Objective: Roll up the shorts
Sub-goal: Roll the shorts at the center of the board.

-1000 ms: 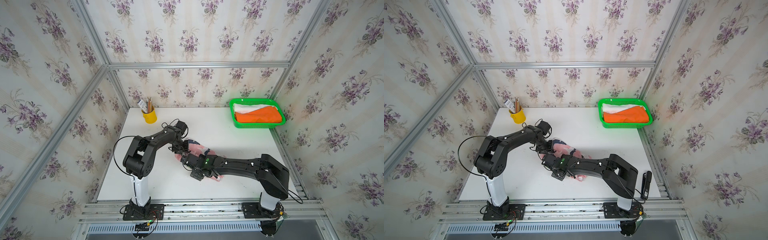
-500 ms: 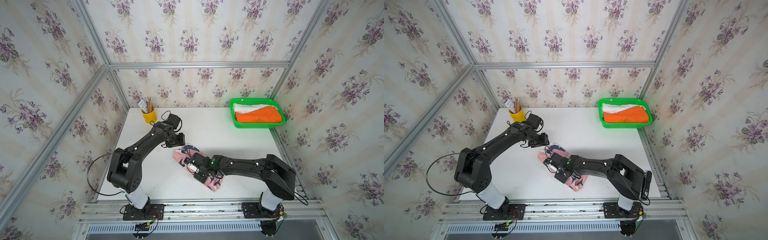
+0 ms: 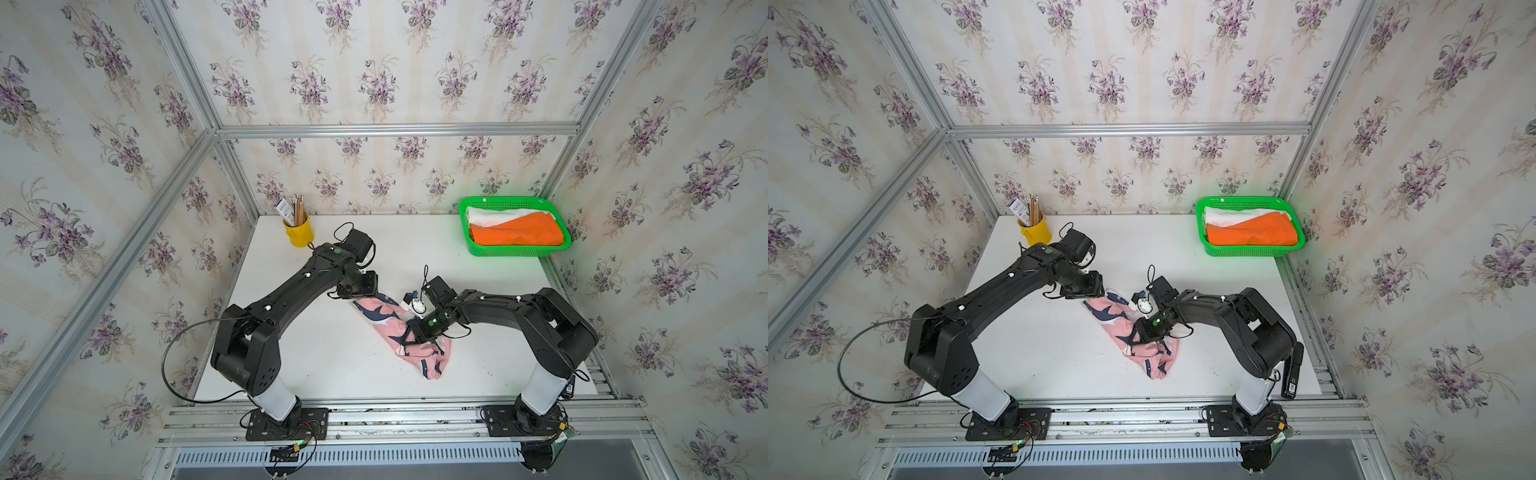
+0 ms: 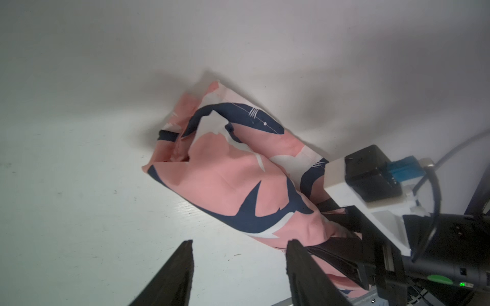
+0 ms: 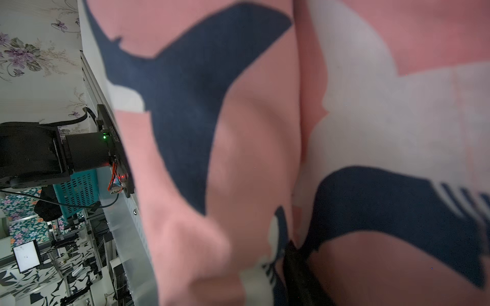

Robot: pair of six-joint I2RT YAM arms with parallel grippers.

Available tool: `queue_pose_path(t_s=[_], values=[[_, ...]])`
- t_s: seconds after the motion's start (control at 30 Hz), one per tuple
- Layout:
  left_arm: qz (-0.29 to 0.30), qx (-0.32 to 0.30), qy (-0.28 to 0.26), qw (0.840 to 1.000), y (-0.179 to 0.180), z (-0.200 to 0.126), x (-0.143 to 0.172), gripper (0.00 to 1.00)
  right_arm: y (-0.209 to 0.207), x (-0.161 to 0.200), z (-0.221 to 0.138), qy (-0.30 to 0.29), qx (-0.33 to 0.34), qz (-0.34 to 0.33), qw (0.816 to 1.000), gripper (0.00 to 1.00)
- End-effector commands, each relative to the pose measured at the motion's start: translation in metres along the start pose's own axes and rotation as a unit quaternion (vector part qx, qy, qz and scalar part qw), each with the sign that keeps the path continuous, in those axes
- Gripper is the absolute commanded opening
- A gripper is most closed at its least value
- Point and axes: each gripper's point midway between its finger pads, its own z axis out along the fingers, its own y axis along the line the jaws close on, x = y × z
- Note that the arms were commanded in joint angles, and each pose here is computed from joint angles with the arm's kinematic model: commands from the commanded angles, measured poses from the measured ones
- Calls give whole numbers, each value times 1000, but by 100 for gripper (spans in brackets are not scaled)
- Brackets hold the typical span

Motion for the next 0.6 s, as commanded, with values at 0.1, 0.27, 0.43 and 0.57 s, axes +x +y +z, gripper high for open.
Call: queue_pose_path(t_s=[0.1, 0.27, 0.43, 0.57], values=[[2, 2, 41, 999, -11, 50, 2, 58, -61, 12, -28, -11, 200, 38, 979, 59], [13, -44, 68, 997, 7, 77, 5, 57, -42, -10, -78, -57, 312, -27, 948, 72], [24, -48, 85, 995, 9, 88, 6, 57, -4, -24, -107, -74, 439, -134, 885, 81], [26, -47, 85, 995, 8, 90, 3, 57, 26, -25, -96, -75, 460, -215, 858, 82]])
